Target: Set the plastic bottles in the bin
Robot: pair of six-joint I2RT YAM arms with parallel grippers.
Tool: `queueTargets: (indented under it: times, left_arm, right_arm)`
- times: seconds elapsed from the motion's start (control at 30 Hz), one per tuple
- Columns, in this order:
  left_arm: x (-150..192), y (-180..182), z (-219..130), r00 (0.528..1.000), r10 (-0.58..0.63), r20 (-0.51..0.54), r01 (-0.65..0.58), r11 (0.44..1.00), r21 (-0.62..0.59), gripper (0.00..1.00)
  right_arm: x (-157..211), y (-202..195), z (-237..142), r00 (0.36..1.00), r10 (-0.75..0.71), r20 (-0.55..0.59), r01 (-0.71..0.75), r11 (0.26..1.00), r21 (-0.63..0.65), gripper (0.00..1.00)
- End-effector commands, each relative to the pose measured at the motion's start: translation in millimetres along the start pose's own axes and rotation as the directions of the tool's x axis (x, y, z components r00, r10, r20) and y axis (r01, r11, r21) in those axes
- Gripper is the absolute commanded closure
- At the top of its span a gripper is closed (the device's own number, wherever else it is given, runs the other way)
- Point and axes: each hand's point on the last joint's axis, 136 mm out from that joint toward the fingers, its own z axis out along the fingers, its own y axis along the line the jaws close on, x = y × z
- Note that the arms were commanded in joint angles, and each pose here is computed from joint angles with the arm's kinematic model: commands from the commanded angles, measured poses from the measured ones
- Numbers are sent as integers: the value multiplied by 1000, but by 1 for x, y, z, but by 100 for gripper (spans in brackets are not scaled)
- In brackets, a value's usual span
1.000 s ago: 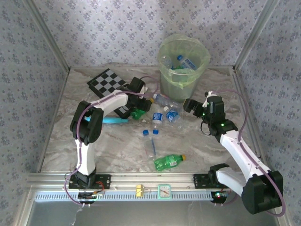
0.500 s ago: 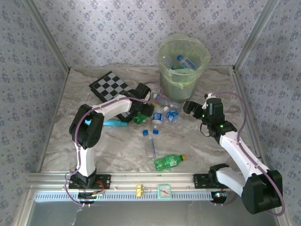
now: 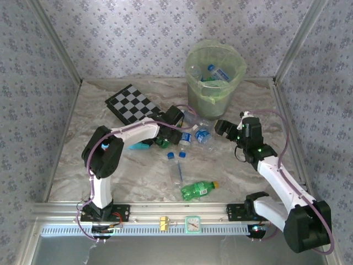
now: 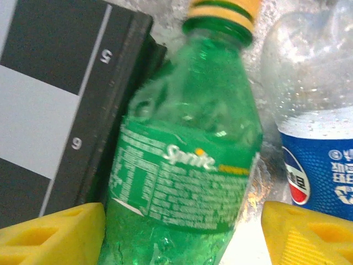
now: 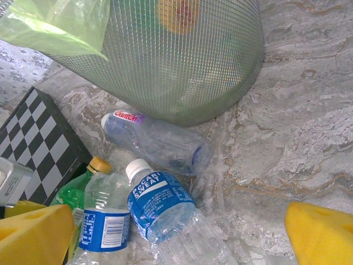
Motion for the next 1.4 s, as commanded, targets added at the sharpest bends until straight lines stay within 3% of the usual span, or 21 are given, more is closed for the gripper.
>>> queueTargets:
  times: [0.0, 0.53, 0.8, 0.97, 1.13, 1.23, 1.37]
  left_arm:
    - [8, 0, -9, 1000, -23, -14, 23, 1000, 5, 26]
    - [9, 3, 21, 999, -34, -42, 34, 999, -5, 30]
    - [-3, 10, 1, 999, -49, 18, 49, 999, -13, 45]
    - [-26, 15, -47, 986, -82, 144, 81, 997, 17, 46]
    - [-64, 24, -118, 931, -120, 344, 105, 993, 62, 45]
    - [-90, 32, -167, 867, -134, 480, 103, 991, 90, 45]
    - [-126, 32, -235, 746, -145, 650, 54, 986, 158, 45]
  right_arm:
    - [-2, 3, -1, 1000, 17, 15, -17, 1000, -20, 0]
    - [4, 2, -2, 1000, 26, 3, -26, 999, -24, 0]
    - [4, 1, -1, 999, 30, 9, -30, 999, -22, 0]
    - [3, 4, 1, 999, 32, 16, -31, 999, -39, 0]
    - [5, 9, 4, 1000, 26, 15, -25, 997, -66, 0]
    - [8, 13, 6, 1000, 20, 6, -20, 996, -91, 0]
    - [11, 16, 7, 1000, -1, 1, 1, 995, -97, 0]
